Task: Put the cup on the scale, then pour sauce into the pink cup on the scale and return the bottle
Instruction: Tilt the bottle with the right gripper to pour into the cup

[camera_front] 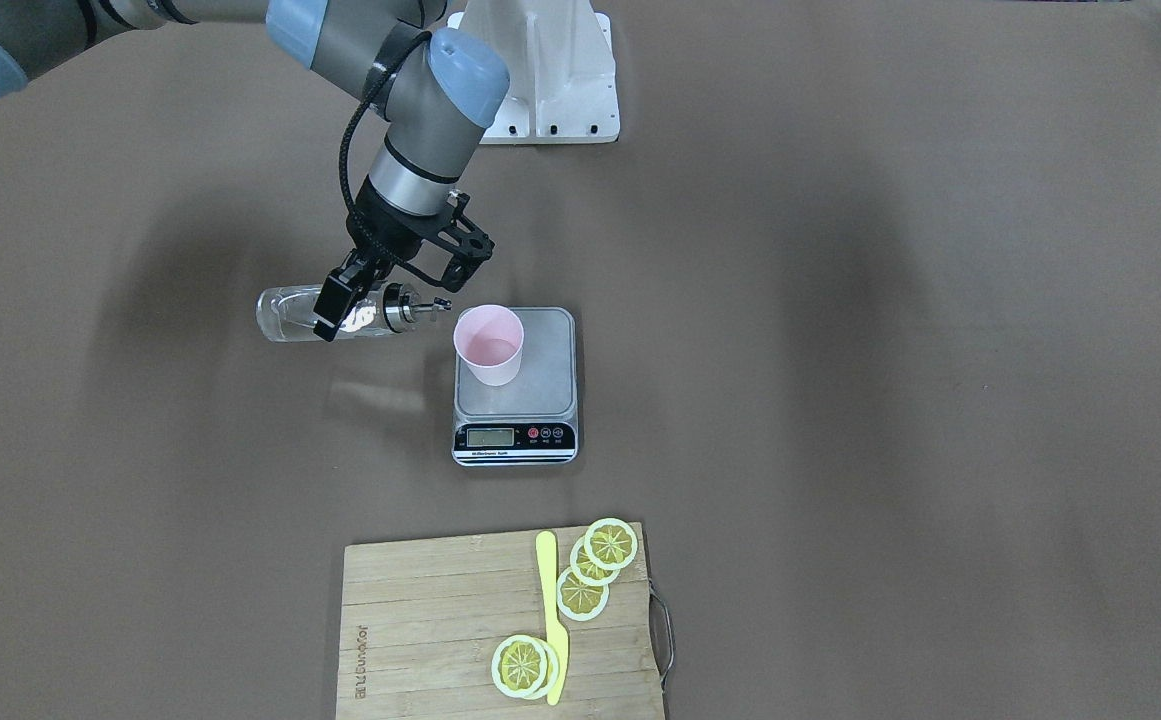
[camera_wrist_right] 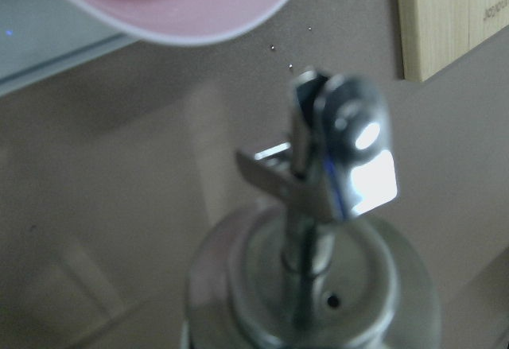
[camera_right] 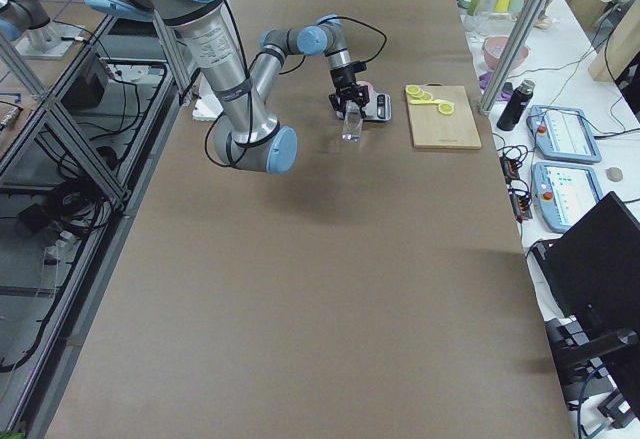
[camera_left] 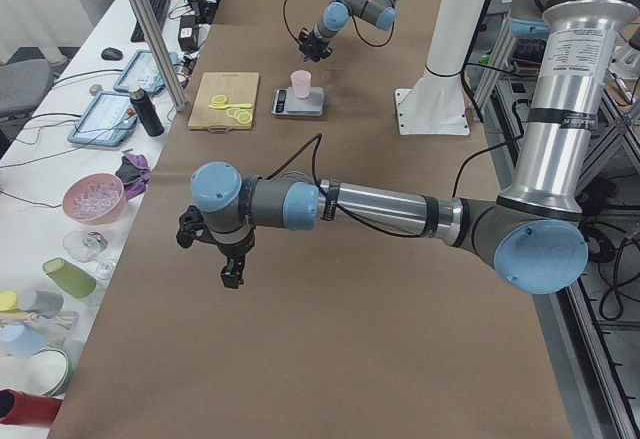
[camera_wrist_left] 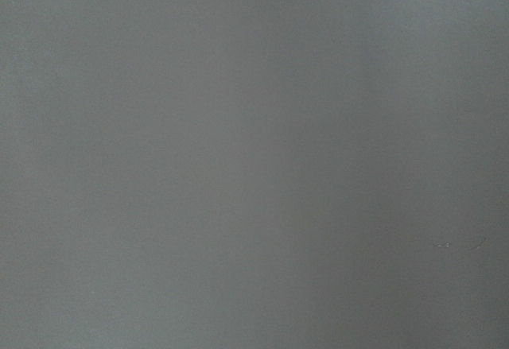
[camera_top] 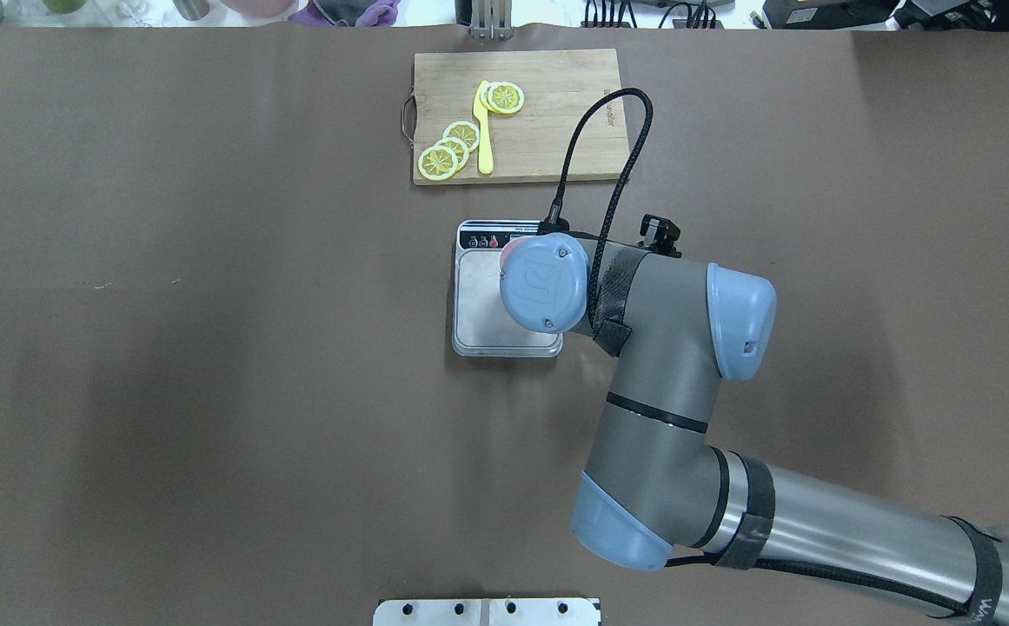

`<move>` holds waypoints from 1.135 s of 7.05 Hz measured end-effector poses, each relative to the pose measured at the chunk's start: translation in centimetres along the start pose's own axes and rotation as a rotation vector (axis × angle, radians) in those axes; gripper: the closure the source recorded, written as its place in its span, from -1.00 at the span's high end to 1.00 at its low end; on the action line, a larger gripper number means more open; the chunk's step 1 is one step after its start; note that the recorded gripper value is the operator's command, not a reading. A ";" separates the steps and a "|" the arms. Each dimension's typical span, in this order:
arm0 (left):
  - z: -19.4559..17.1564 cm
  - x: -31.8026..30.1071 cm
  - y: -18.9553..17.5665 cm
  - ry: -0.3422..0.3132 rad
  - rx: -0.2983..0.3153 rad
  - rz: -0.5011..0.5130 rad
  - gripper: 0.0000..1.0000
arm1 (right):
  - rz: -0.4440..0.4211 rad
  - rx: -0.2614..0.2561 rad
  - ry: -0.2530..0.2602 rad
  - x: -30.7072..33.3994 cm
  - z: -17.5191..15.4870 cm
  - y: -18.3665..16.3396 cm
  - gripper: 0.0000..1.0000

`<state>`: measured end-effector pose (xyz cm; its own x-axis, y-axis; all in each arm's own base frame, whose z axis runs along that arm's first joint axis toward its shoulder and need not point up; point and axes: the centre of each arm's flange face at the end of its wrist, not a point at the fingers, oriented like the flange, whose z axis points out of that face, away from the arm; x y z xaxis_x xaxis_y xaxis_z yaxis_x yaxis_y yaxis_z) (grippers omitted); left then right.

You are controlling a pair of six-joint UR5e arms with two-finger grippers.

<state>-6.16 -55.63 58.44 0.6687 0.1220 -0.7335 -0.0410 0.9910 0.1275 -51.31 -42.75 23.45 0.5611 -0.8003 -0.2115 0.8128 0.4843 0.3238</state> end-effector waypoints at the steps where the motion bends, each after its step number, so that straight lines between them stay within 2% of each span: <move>1: 0.0 0.0 0.0 0.000 0.000 0.000 0.93 | -0.003 -0.008 0.012 0.1 -0.1 -0.3 -0.53; 8: -0.1 0.0 -0.1 0.000 0.002 0.013 0.93 | 0.002 -0.074 0.038 0.1 0.2 -2.8 -0.53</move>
<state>-6.25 -55.76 58.35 0.6683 0.1351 -0.7315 -0.0482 0.9892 0.1387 -53.56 -44.20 22.69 0.5669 -0.7861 -0.2461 0.8204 0.5116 0.2554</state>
